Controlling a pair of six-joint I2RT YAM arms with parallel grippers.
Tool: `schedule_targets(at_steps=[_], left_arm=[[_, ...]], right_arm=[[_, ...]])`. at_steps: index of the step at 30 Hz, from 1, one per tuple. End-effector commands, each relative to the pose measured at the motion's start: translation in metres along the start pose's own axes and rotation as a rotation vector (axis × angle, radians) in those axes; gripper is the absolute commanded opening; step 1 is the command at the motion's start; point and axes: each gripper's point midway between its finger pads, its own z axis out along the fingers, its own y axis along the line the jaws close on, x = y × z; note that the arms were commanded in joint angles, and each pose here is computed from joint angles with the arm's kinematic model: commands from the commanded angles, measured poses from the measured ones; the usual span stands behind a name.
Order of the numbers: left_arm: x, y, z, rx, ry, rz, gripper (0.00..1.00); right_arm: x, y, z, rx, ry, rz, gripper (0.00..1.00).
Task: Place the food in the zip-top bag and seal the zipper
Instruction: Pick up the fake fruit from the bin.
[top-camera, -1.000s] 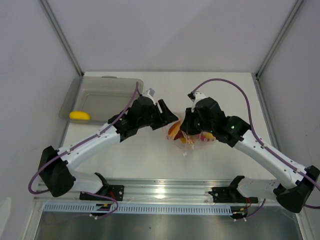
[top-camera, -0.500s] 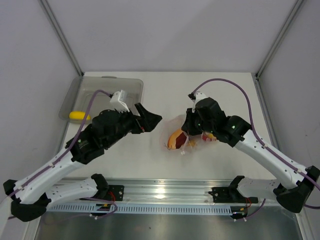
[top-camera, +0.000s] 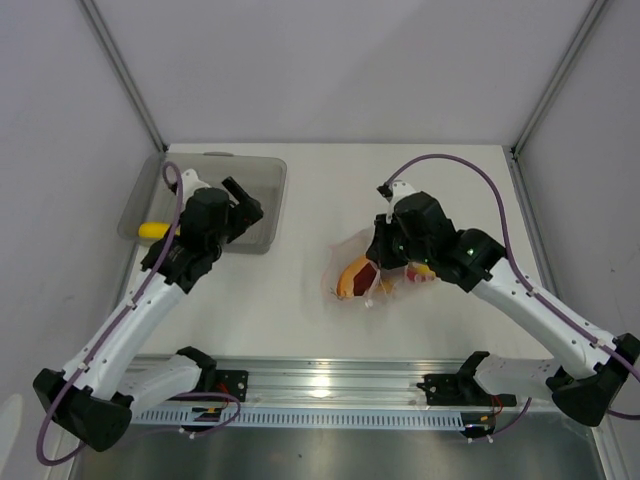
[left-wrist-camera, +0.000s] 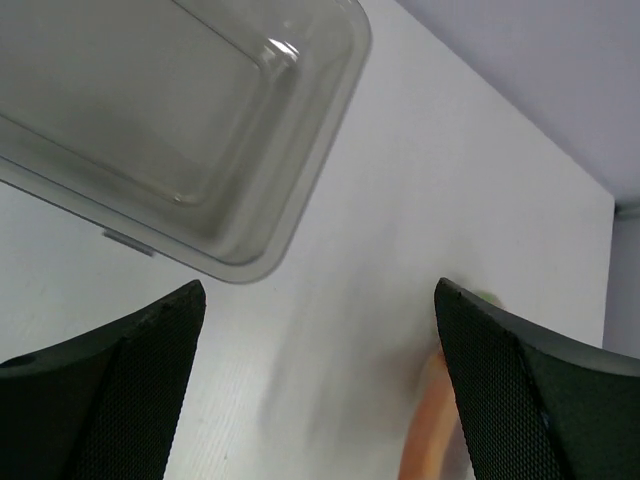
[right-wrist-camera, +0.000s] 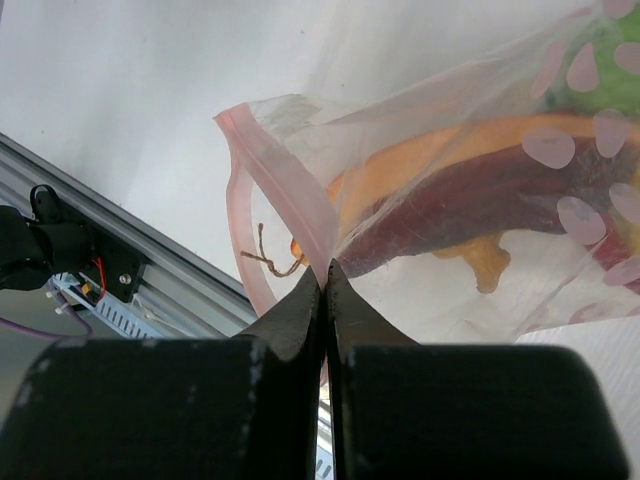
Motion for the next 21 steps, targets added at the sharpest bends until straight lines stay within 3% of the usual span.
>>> schedule_targets(at_steps=[1,3,4,10,16,21], left_arm=[[-0.048,0.021,0.01,-0.112,-0.184,-0.136,0.96],[-0.051,0.043,0.02,-0.232,-0.183,-0.2,0.99],[-0.057,0.061,0.026,-0.305,-0.197,-0.3,0.99],[-0.067,0.12,0.056,-0.591,-0.16,-0.444,1.0],[-0.086,0.16,0.081,-0.673,-0.174,-0.535,0.99],[-0.103,0.183,0.107,-0.699,-0.168,-0.531,0.99]], right_arm=[[-0.019,0.007,-0.013,-0.027,-0.043,-0.026,0.0],[-0.018,0.007,-0.013,-0.03,-0.038,-0.029,0.0],[-0.018,0.007,-0.013,-0.03,-0.037,-0.03,0.0],[-0.017,0.011,-0.017,-0.063,-0.031,-0.043,0.0],[-0.014,0.007,-0.017,-0.06,-0.023,-0.06,0.0],[-0.009,0.007,-0.015,-0.08,-0.011,-0.068,0.0]])
